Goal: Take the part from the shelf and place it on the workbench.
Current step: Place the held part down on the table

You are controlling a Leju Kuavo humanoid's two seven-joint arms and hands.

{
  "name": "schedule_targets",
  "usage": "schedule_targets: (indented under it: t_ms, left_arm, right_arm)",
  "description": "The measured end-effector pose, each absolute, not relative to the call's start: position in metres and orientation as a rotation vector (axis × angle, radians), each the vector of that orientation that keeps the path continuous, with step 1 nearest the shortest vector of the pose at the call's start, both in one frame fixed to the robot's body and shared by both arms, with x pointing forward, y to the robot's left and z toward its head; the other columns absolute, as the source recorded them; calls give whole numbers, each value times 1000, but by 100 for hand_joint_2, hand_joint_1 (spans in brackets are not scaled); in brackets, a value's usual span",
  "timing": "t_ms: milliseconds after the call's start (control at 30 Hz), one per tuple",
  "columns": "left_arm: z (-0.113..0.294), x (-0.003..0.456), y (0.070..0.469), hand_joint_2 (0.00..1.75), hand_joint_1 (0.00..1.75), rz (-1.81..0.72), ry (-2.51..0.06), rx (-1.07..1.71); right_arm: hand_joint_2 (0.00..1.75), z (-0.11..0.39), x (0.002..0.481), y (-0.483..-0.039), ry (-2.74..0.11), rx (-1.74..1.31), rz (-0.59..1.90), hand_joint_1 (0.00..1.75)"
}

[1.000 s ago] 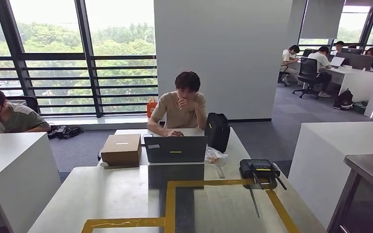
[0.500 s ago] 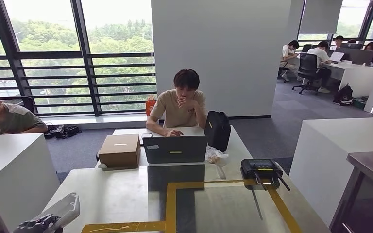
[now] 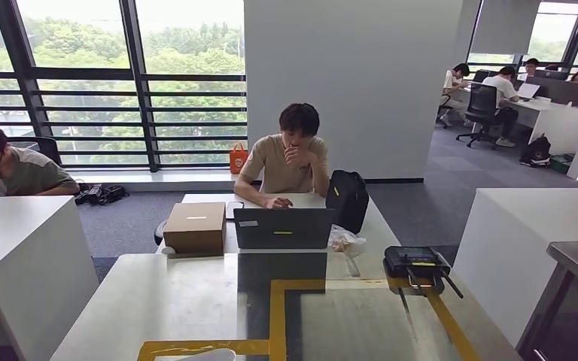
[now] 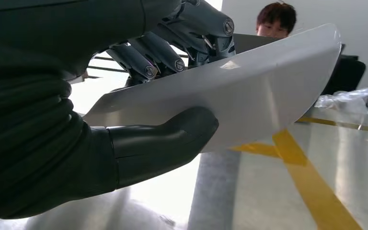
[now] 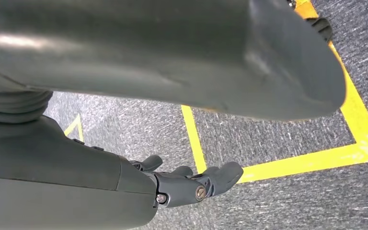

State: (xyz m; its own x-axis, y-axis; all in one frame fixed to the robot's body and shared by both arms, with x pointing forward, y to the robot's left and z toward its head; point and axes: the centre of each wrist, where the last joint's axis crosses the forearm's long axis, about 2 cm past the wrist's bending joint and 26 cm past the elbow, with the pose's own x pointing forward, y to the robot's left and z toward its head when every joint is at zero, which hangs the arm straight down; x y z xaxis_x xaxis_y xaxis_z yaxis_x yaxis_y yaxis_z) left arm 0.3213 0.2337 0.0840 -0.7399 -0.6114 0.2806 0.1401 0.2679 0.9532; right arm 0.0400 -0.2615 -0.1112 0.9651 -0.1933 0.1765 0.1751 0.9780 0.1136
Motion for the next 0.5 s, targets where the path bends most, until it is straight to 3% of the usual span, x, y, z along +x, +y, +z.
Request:
schedule_targets:
  t_ms: [300, 433, 467, 500]
  left_arm:
    - [83, 312, 210, 175, 175, -1559, -1966, 367]
    - [89, 311, 205, 175, 0, -1540, -2048, 366]
    - [90, 311, 205, 175, 0, -1535, -2061, 377]
    - [91, 311, 204, 131, 0, -1529, -2068, 391]
  right_arm:
    - [0, -111, 38, -261, -169, 91, -194, 0]
    - [0, -112, 37, -261, -167, 88, -200, 0]
    - [0, -112, 37, -261, -167, 88, -201, 0]
    - [0, -112, 36, -261, -168, 88, -201, 0]
